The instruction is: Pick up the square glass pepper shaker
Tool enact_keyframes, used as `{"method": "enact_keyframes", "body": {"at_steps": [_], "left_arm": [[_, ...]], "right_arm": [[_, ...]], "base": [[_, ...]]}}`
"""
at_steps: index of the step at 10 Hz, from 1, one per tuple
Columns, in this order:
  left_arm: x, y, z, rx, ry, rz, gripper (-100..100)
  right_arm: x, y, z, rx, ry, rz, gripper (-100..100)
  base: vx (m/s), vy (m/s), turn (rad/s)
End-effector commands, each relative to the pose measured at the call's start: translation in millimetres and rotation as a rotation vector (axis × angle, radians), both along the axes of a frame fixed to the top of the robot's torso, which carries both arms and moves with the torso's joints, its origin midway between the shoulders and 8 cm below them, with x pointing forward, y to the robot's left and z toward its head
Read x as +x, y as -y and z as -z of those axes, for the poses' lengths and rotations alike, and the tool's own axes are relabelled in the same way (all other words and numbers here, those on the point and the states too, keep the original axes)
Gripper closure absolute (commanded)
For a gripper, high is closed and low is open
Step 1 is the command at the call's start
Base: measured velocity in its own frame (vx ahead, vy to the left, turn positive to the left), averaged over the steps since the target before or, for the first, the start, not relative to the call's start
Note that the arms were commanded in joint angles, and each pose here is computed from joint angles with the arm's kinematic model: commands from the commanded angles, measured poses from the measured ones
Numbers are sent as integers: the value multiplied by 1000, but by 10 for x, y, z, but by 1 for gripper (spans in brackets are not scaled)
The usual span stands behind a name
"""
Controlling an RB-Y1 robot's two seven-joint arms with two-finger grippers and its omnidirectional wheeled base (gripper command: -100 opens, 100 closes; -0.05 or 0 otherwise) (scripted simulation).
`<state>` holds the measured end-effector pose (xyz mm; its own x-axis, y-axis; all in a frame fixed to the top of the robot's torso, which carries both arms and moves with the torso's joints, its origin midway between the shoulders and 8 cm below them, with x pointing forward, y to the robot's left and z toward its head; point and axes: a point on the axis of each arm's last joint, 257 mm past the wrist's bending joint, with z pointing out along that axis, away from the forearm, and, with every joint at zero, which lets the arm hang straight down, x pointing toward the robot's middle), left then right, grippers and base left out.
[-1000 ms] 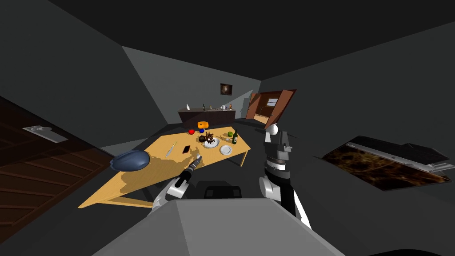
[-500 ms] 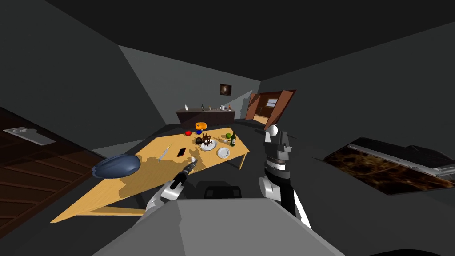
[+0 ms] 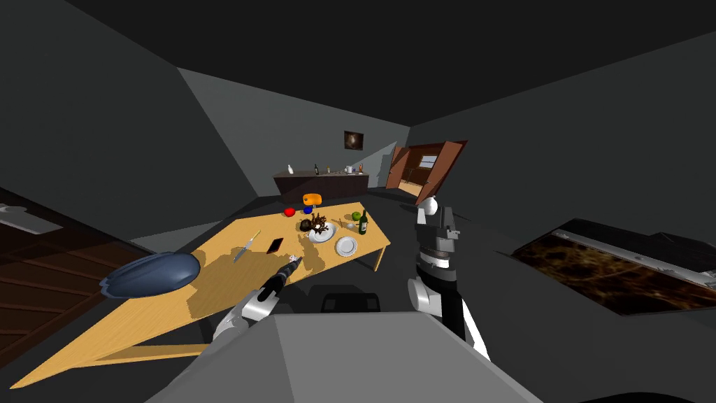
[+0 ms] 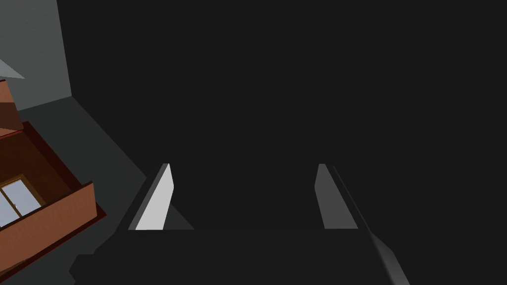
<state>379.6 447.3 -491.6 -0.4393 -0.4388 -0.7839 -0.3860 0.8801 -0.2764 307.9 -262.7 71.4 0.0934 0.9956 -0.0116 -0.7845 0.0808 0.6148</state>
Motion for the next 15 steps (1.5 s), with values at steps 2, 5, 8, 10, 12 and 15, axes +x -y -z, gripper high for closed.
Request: {"method": "enact_keyframes", "body": {"at_steps": [2, 5, 8, 10, 12, 15], "left_arm": [[-123, -283, 42, 62, -39, -3, -100], [-155, -384, 37, 83, -52, -5, -100], [-61, -313, 99, 86, -52, -11, -100], [30, -208, 166, 84, -53, -14, -100], [12, -245, 158, 85, -52, -13, 100], [40, -239, 133, 84, -44, -11, 100]], "right_arm": [[0, 0, 0, 0, 0, 0, 0], [0, 0, 0, 0, 0, 0, 0], [0, 0, 0, 0, 0, 0, 0], [0, 0, 0, 0, 0, 0, 0], [0, 0, 0, 0, 0, 0, 0], [0, 0, 0, 0, 0, 0, 0]], "base": [[77, -58, -4], [38, -37, -2], [1, 27, -17], [1, 75, -29], [0, 23, -6], [0, 0, 0]]}}
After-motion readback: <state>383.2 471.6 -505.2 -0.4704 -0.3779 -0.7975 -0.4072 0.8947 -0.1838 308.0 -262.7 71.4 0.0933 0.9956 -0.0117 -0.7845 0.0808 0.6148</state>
